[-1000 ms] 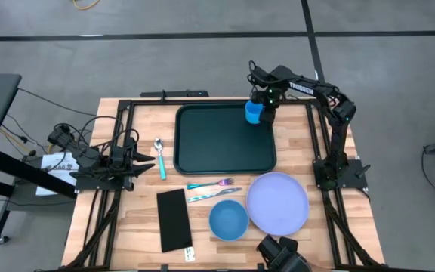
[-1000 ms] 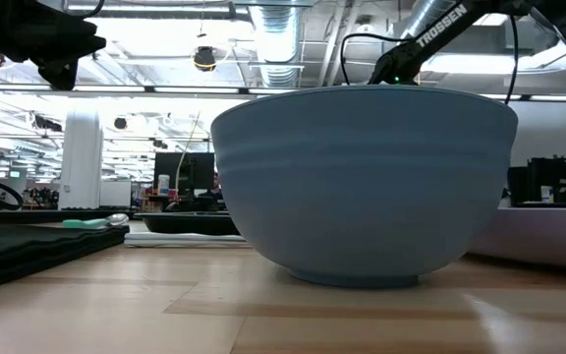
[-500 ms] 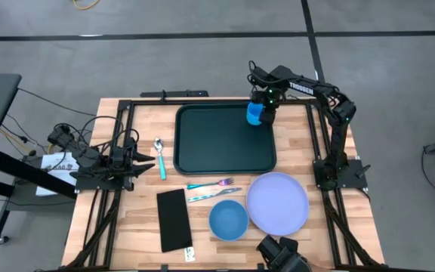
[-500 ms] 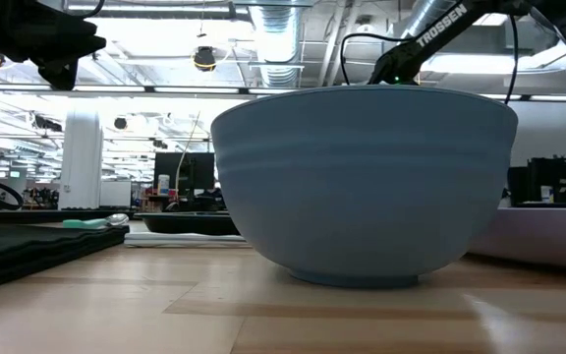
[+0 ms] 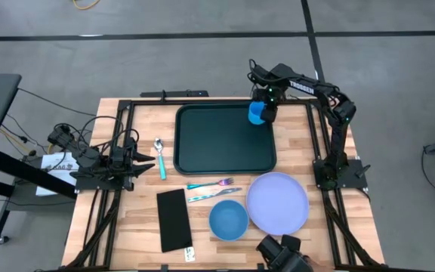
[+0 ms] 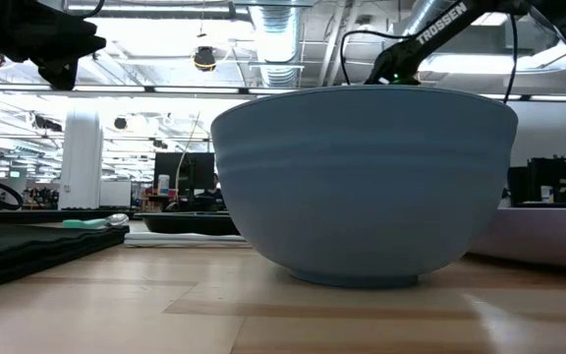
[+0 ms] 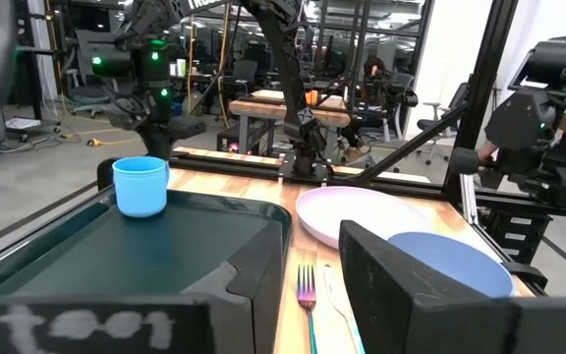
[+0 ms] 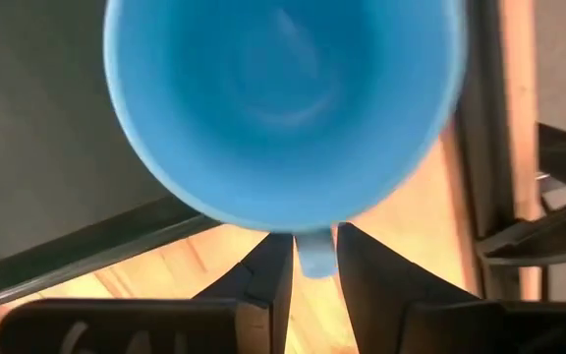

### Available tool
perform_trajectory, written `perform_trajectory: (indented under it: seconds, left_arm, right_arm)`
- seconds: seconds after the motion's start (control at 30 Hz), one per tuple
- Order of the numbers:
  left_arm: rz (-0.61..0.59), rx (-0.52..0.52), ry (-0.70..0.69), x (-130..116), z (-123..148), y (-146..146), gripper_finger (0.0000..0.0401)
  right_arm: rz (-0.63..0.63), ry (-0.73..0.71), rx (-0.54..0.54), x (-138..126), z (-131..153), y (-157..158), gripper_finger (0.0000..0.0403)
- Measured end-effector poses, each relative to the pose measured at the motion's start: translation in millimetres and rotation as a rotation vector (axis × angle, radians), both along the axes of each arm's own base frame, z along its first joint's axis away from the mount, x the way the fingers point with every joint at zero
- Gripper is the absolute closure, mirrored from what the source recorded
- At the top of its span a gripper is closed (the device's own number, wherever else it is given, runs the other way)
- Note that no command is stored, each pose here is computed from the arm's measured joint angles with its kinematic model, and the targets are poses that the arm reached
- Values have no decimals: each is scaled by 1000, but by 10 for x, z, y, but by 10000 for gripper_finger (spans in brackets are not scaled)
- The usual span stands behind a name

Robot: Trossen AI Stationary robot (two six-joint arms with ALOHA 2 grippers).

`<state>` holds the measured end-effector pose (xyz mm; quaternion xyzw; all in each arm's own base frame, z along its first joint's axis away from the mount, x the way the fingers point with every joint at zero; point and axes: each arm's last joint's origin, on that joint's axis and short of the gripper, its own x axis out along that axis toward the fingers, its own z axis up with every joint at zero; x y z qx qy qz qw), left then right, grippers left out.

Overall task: Set up tray
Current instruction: Put the light blue mug in the top right of the black serving tray, then put the light purple plate in the bottom right of the black serving tray

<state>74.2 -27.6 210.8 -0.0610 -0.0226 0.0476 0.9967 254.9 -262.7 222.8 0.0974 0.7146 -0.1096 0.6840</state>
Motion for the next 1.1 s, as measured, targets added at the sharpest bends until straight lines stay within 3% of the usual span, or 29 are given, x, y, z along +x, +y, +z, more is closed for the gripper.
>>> perform_trajectory:
  seconds: [0.17,0.37,0.57,0.73,0.87,1.1]
  left_arm:
    - [0,0,0,0,0,0,307]
    - [0,0,0,0,0,0,307]
    - [0,0,0,0,0,0,307]
    - [-1,-1,0,0,0,0,307]
    - [-2,-2,0,0,0,-1,307]
    - [-3,-9,-1,0,0,-1,307]
  right_arm:
    - [20,-14,-21,71,162,21,326]
    - [66,72,-53,101,364,101,326]
    - [33,49,13,152,602,243,326]
    - [35,-90,137,213,775,555,326]
    - [43,-126,164,198,880,900,326]
    - [25,-126,175,-53,734,1431,326]
